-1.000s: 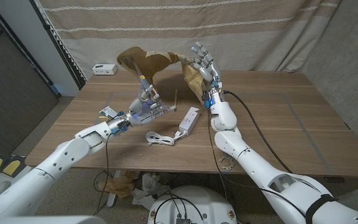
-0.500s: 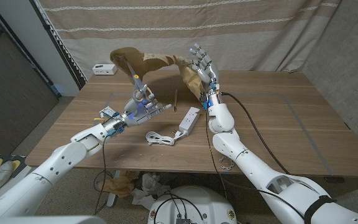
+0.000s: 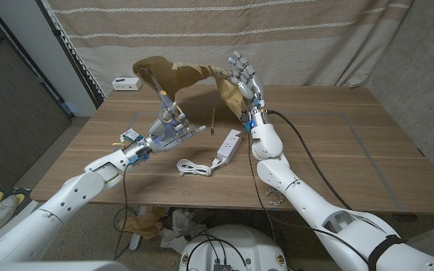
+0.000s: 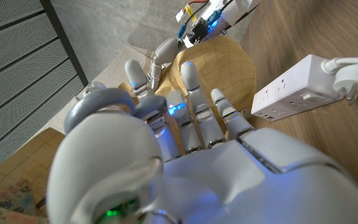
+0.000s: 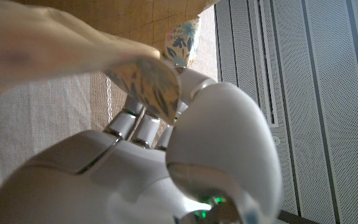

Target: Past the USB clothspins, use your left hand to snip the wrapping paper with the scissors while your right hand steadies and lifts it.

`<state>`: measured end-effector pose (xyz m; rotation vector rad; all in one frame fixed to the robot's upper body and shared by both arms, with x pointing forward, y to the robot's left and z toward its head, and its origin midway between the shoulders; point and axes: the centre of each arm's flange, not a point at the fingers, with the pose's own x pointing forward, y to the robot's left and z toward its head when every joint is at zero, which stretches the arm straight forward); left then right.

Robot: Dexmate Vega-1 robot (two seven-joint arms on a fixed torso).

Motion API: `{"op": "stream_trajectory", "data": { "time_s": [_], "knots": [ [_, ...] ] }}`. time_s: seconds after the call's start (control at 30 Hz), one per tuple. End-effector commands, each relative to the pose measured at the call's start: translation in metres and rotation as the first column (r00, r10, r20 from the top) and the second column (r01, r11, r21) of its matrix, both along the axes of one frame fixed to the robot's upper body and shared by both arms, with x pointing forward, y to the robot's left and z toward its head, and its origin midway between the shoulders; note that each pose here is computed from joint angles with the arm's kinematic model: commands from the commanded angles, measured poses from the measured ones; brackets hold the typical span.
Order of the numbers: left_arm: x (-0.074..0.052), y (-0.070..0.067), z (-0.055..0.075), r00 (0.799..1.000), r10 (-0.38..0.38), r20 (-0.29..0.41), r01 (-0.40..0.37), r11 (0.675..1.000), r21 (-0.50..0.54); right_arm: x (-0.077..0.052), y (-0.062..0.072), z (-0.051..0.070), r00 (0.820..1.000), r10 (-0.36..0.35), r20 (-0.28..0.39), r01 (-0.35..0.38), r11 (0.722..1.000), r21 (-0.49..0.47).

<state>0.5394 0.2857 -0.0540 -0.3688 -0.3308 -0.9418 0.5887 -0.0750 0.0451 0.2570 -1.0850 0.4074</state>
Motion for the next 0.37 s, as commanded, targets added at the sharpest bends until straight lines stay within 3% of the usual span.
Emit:
{"op": "stream_trajectory", "data": {
  "time_s": [0.03,0.37],
  "knots": [
    [-0.0017,-0.0054,-0.0046,1.000,-0.015,0.001,0.015,1.000,-0.013,0.0002,-0.0051,-0.0005,1.000,-0.005,-0.008,0.005,1.000,0.008],
    [-0.0030,-0.0045,-0.0031,1.000,-0.009,0.003,0.009,1.000,-0.006,0.0035,-0.0036,-0.0013,1.000,0.004,-0.014,-0.004,1.000,0.007]
  ]
}}
